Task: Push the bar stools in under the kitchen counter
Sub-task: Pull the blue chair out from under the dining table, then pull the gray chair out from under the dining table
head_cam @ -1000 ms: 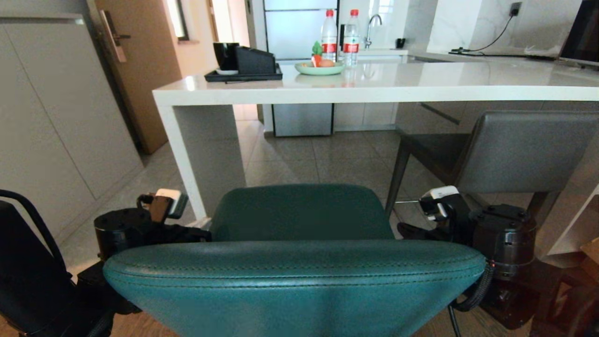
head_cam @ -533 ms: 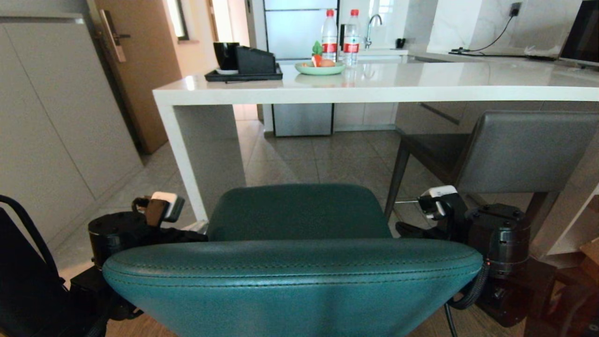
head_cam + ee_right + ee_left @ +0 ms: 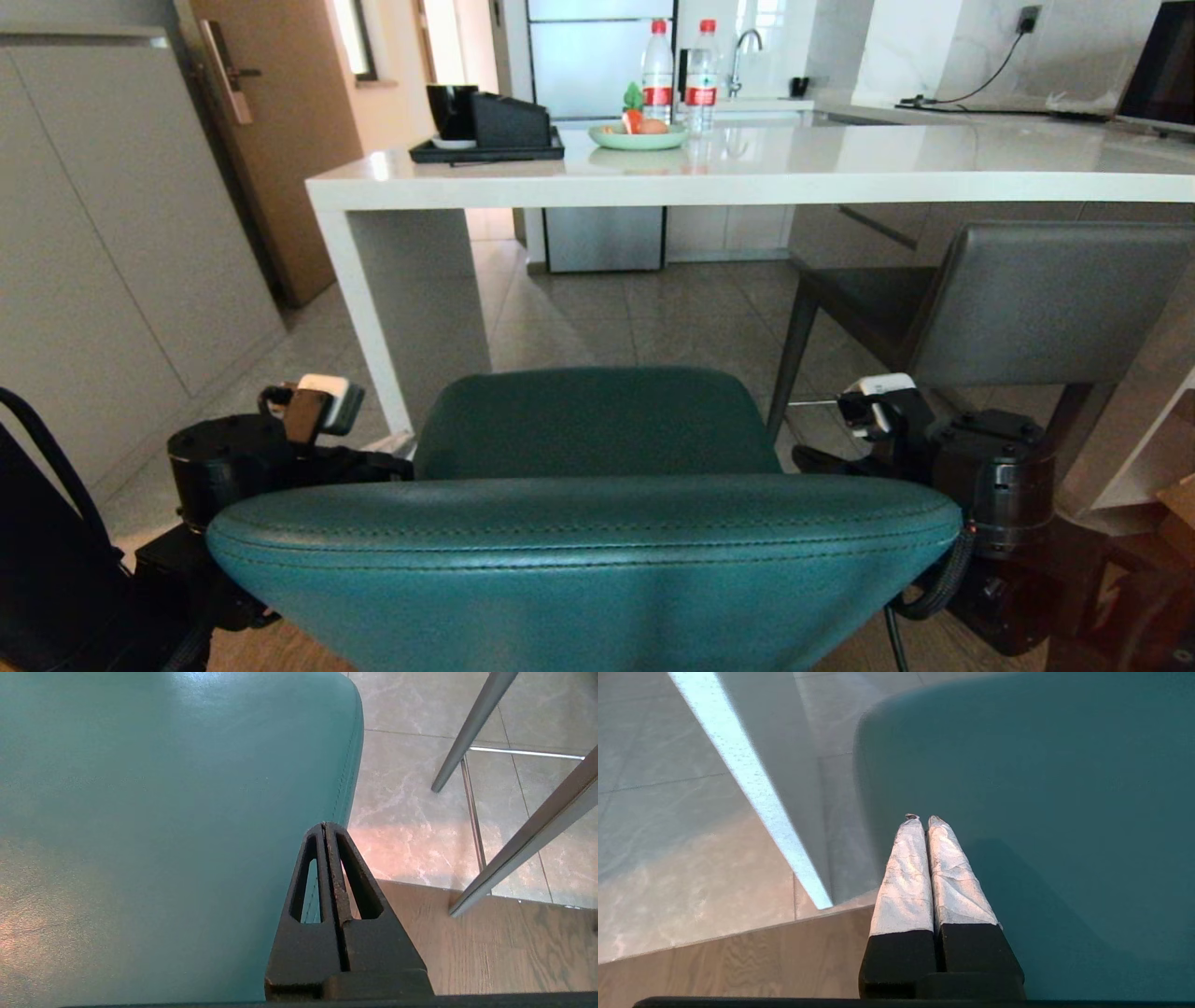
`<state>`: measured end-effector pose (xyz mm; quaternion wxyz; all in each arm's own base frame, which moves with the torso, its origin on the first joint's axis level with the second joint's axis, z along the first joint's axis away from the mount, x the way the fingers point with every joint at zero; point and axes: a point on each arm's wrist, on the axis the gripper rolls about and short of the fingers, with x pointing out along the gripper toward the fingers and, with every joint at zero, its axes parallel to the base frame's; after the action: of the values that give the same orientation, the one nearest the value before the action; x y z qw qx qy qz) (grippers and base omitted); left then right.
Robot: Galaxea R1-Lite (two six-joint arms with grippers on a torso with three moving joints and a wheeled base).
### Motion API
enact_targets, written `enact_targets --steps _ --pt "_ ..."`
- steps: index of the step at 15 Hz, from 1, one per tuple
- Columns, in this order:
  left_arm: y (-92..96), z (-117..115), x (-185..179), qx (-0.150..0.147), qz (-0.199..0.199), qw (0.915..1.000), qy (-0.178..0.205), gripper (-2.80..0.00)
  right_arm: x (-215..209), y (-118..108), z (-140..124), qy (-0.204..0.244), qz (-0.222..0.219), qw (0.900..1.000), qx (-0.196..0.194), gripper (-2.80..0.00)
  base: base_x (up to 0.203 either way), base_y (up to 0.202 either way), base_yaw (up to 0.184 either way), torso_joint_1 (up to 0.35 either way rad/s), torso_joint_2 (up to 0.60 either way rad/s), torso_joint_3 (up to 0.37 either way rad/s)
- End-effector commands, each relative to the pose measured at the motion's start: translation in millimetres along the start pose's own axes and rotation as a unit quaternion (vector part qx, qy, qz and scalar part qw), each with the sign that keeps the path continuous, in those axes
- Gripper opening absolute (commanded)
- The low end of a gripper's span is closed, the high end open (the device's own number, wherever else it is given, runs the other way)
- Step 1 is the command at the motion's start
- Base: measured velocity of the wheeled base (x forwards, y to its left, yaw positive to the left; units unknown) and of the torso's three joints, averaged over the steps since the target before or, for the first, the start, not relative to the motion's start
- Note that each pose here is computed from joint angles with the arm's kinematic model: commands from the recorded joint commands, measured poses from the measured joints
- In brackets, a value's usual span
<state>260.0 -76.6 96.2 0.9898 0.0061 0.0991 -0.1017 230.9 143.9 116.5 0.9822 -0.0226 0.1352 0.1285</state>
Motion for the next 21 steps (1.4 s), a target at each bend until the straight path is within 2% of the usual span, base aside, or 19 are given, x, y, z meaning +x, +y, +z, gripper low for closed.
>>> enact_targets --steps 1,4,5,8,10,12,13,15,17,19,21 --pt "12.7 1 7 -0.005 0.023 0.9997 -0.006 -2.8 6 -10 4 -0.008 -0.022 1.0 0.009 -2.8 0.0 0.0 0.0 0.0 0.0 0.0" --pt "16.1 14 5 -0.038 0.02 0.9985 -0.034 -2.8 10 -33 9 -0.019 -0.061 0.998 0.023 -2.8 0.0 0.0 0.0 0.0 0.0 0.0" --pt "23.5 18 6 -0.046 0.031 0.9976 -0.042 -2.8 9 -44 13 -0.026 -0.079 0.996 0.03 -2.8 0.0 0.0 0.0 0.0 0.0 0.0" --pt "59.6 18 17 -0.058 0.08 0.9941 -0.046 -2.8 -1 -71 25 -0.052 -0.122 0.99 0.046 -2.8 0.0 0.0 0.0 0.0 0.0 0.0" --pt "97.5 16 12 -0.067 0.126 0.9886 -0.048 -2.8 -14 -94 33 -0.071 -0.159 0.983 0.059 -2.8 0.0 0.0 0.0 0.0 0.0 0.0" --pt "130.8 11 -13 -0.079 0.141 0.9861 -0.041 -2.8 -41 -103 28 -0.075 -0.165 0.981 0.064 -2.8 0.0 0.0 0.0 0.0 0.0 0.0" --pt "140.5 9 -34 -0.085 0.14 0.9858 -0.039 -2.8 -58 -105 23 -0.078 -0.164 0.981 0.068 -2.8 0.0 0.0 0.0 0.0 0.0 0.0" --pt "143.2 3 -81 -0.096 0.131 0.9861 -0.033 -2.8 -92 -105 13 -0.091 -0.164 0.979 0.079 -2.8 0.0 0.0 0.0 0.0 0.0 0.0" --pt "139.0 3 -122 -0.096 0.124 0.9863 -0.052 -2.8 -127 -102 6 -0.115 -0.164 0.976 0.081 -2.8 0.0 0.0 0.0 0.0 0.0 0.0" --pt "122.4 16 -158 -0.069 0.109 0.9867 -0.1 -2.8 -169 -97 4 -0.154 -0.162 0.972 0.077 -2.8 0.0 0.0 0.0 0.0 0.0 0.0" --pt "94.9 32 -190 -0.038 0.083 0.9832 -0.158 -2.8 -214 -91 0 -0.187 -0.149 0.968 0.072 -2.8 0.0 0.0 0.0 0.0 0.0 0.0"
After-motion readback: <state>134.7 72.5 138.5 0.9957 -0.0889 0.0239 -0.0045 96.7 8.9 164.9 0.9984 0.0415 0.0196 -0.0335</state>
